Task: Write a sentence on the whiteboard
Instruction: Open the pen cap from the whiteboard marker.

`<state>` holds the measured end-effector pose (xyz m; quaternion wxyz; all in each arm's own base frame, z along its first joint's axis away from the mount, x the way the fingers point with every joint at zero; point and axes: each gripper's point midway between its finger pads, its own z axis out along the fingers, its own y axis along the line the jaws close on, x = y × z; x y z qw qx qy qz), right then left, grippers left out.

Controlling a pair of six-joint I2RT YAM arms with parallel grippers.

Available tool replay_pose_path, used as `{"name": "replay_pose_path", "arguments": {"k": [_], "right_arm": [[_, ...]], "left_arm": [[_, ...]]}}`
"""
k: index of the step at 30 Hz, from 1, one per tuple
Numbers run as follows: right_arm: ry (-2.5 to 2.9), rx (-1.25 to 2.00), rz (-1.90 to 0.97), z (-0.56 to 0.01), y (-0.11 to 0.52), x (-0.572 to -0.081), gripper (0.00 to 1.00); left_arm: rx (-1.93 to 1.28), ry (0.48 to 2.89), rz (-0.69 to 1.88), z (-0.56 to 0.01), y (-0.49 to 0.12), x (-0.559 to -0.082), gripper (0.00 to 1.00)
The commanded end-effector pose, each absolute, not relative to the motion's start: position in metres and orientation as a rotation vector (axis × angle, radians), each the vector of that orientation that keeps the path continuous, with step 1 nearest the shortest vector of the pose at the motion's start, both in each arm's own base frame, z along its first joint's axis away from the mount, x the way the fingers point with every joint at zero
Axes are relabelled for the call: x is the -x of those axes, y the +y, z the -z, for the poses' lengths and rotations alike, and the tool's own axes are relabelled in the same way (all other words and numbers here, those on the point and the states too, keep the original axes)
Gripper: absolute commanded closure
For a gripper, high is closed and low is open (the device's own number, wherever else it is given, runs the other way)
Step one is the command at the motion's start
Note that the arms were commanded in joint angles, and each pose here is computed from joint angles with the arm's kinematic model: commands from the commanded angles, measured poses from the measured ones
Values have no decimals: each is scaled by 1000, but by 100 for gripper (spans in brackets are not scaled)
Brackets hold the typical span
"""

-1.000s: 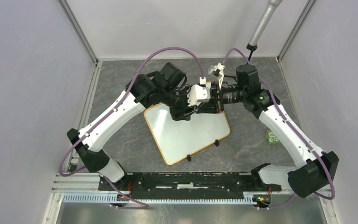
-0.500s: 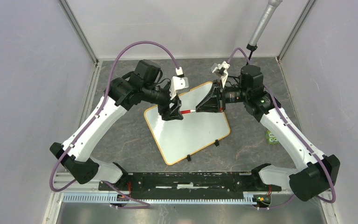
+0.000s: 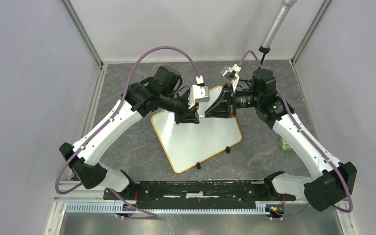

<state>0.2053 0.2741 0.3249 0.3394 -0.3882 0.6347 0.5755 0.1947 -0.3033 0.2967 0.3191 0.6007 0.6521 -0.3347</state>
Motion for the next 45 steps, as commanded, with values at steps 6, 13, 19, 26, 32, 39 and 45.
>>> {"name": "replay_pose_path", "arguments": {"k": [6,13,19,26,32,39,45], "right_arm": [[1608,1020,-1397,-331,270,-204,80],[1646,1076,-1412,-322,271,-205,75],[1645,1081,-1448,-322,272,-201,63],[1636,1053,-1488,-326,275,-201,70],[1620,1004,-1526,-333,277,-201,72],[1627,1024,-1532,-330,276,-199,100],[1678,1040,-1452,-321,262,-211,100]], "left_arm": [[-1495,1734,814,-308,-306,-212,98],[-1473,1766,804,-305,-309,-218,98],[-1472,1790,791,-298,-307,-220,98],[-1471,1789,828,-299,-310,-216,98],[-1460,1793,851,-299,-312,-214,98],[-1443,1799,829,-300,-306,-216,98],[-1405,1822,830,-298,-280,-215,98]]}}
